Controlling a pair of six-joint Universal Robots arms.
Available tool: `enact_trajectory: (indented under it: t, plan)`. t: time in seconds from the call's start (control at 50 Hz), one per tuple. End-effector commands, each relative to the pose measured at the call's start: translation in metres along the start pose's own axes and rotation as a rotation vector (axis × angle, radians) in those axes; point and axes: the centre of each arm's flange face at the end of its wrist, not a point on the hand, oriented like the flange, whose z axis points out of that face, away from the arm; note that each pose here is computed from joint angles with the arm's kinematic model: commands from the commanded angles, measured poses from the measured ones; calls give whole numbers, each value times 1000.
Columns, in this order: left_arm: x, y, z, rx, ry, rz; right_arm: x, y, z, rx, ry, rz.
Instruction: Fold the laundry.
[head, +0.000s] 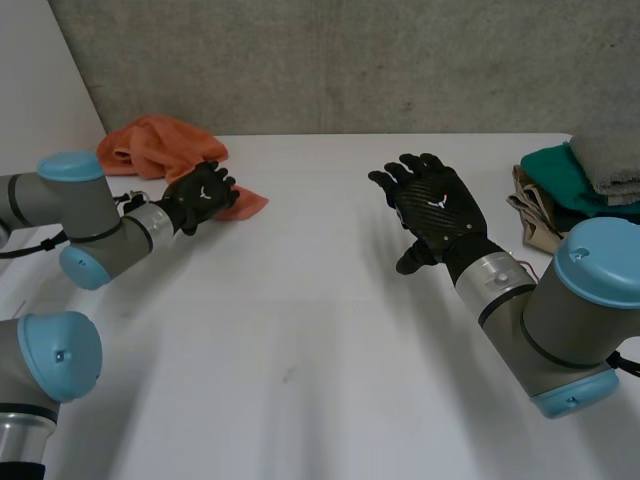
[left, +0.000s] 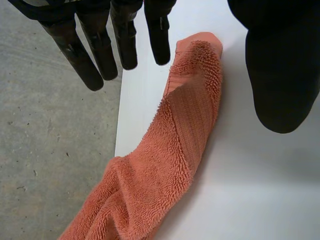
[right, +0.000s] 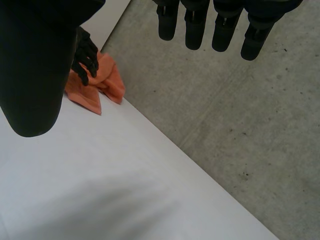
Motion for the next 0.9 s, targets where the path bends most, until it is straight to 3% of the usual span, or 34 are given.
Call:
enact_trajectory:
  t: [0.02,0.9]
  plan:
    - [-4,0,1,4,-16,-12,0,1,-1,-4,0,1]
    - [-3,3,1,31,-21,28,13,8,5,-17,31,-14]
